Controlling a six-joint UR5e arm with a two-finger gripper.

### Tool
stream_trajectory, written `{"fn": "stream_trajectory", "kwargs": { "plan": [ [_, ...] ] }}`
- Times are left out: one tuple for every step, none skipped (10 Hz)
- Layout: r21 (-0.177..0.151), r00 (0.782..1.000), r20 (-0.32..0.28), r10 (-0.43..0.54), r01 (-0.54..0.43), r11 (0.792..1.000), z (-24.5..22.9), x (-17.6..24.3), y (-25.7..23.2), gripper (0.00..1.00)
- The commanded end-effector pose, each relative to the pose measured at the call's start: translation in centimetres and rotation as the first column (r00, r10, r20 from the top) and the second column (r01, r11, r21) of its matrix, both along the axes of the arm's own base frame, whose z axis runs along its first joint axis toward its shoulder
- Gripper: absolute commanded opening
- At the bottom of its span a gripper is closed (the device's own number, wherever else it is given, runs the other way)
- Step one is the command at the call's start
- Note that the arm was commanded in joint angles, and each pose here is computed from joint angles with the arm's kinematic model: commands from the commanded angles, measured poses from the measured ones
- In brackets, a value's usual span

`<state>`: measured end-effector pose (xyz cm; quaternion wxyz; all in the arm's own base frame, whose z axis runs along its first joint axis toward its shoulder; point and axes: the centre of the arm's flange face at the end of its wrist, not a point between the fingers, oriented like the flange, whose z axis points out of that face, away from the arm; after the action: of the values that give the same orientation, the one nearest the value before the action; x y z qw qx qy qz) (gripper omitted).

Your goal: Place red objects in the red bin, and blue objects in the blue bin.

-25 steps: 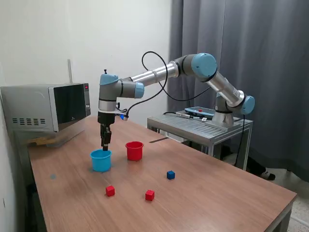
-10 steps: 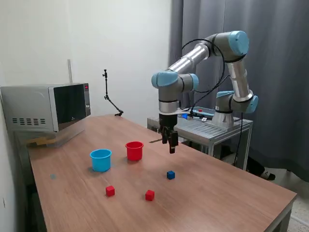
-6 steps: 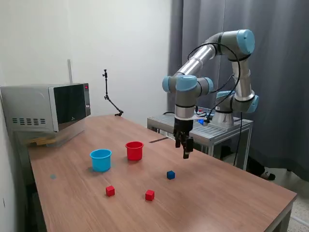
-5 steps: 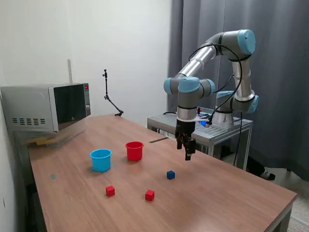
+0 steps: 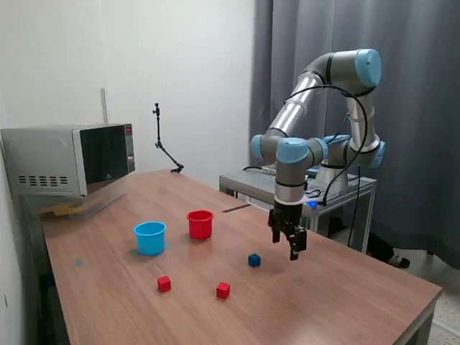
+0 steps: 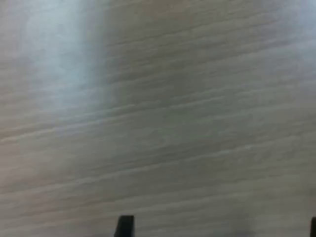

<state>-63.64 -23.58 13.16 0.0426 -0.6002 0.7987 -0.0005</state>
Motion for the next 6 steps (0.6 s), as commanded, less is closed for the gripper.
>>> {"fn": "stream_trajectory", "kwargs": {
  "plan": [
    [-0.06, 0.992, 0.001, 0.13, -0.129, 0.99, -1.1, -0.1, -0.7, 1.0],
    [-0.059, 0.991, -0.002, 0.132, -0.132, 0.989, -1.0, -0.4, -0.2, 1.0],
    [-0.055, 0.992, -0.003, 0.123, -0.123, 0.991, -0.9, -0.7, 0.5, 1.0],
    [-0.05, 0.994, -0.004, 0.108, -0.108, 0.993, -0.9, -1.1, 1.5, 1.0],
    [-0.046, 0.995, -0.009, 0.101, -0.101, 0.994, -0.7, -1.4, 2.1, 1.0],
    [-0.023, 0.996, -0.022, 0.092, -0.092, 0.995, -0.2, -2.1, 2.9, 1.0]
  ]
}}
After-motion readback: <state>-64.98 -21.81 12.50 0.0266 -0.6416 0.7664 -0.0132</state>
